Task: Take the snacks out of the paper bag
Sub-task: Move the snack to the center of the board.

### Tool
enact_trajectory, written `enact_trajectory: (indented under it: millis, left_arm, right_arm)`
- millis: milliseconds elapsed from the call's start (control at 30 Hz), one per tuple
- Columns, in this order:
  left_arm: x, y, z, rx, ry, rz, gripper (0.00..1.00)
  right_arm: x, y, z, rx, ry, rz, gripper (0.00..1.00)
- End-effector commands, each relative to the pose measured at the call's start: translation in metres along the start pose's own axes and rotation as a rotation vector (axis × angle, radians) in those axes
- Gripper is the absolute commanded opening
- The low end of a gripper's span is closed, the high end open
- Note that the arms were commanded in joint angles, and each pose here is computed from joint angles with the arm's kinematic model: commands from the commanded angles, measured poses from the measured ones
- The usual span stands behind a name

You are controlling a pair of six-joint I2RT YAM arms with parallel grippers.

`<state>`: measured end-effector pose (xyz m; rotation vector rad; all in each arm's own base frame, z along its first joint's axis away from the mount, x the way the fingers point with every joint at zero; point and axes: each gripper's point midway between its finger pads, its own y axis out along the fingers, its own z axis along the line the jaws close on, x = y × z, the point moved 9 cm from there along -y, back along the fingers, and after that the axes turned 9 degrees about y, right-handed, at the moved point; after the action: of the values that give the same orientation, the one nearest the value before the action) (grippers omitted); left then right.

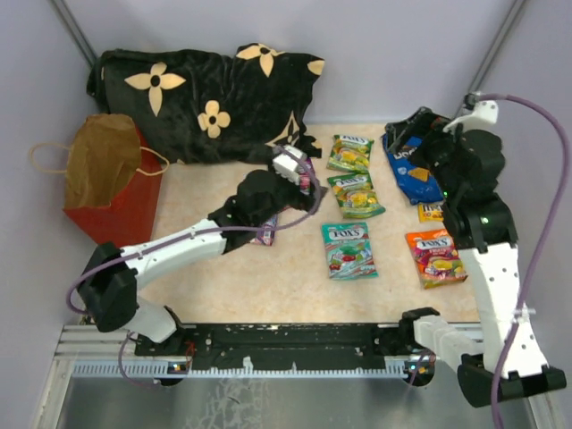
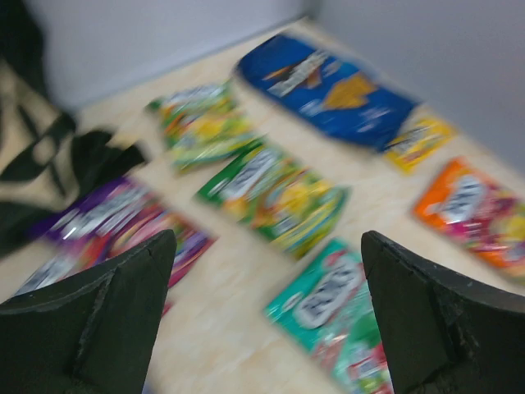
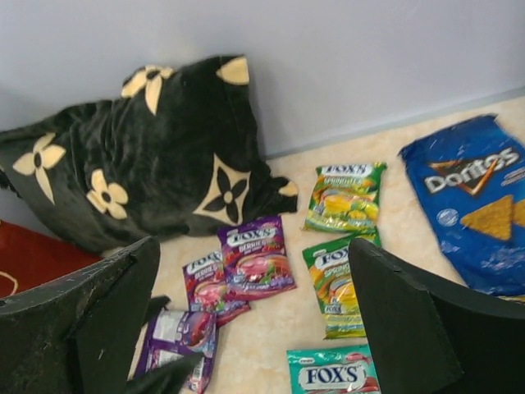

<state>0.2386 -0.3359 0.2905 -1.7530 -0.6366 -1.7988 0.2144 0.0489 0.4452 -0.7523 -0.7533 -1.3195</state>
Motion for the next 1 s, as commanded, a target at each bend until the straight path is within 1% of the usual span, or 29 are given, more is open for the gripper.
enact_trajectory:
  millis: [0, 100, 200, 233, 300, 333, 400, 567, 733, 867, 967]
  left_arm:
    - [-0.061, -0.03, 0.07, 0.265, -0.013, 0.255, 1.0]
    - [-0.085, -0.049, 0.115, 0.383, -0.071, 0.367, 1.0]
    - [-0.105, -0.06, 0.145, 0.412, -0.15, 0.435, 1.0]
    - [-0.112, -0.06, 0.151, 0.416, -0.168, 0.453, 1.0]
    - [-0.126, -0.058, 0.158, 0.415, -0.197, 0.496, 1.0]
    - [-0.132, -0.056, 0.16, 0.415, -0.213, 0.523, 1.0]
    - [-0.151, -0.051, 0.159, 0.401, -0.245, 0.599, 1.0]
    - [-0.188, -0.052, 0.152, 0.385, -0.315, 0.675, 0.98]
    - [-0.212, -0.074, 0.145, 0.444, -0.348, 0.743, 0.98]
    - [-0.229, -0.097, 0.142, 0.505, -0.334, 0.822, 0.98]
    - [-0.233, -0.11, 0.144, 0.554, -0.29, 0.858, 0.98]
  right_arm:
    - [-0.039, 0.044, -0.004, 0.058, 0.045, 0.127, 0.97]
    - [-0.083, 0.071, 0.002, 0.029, -0.028, 0.227, 0.97]
    - [-0.133, 0.1, 0.013, 0.045, -0.067, 0.348, 0.96]
    - [-0.146, 0.111, 0.014, 0.044, -0.072, 0.373, 0.93]
    - [-0.17, 0.132, 0.015, 0.042, -0.087, 0.409, 0.89]
    - [-0.182, 0.143, 0.015, 0.039, -0.095, 0.433, 0.84]
    - [-0.206, 0.166, 0.015, 0.032, -0.117, 0.493, 0.79]
    - [-0.272, 0.215, 0.015, 0.032, -0.189, 0.619, 0.71]
    - [-0.318, 0.24, 0.02, 0.046, -0.235, 0.666, 0.7]
    - [-0.345, 0.25, 0.009, -0.013, -0.257, 0.694, 0.78]
    - [-0.357, 0.249, -0.005, -0.109, -0.257, 0.691, 0.81]
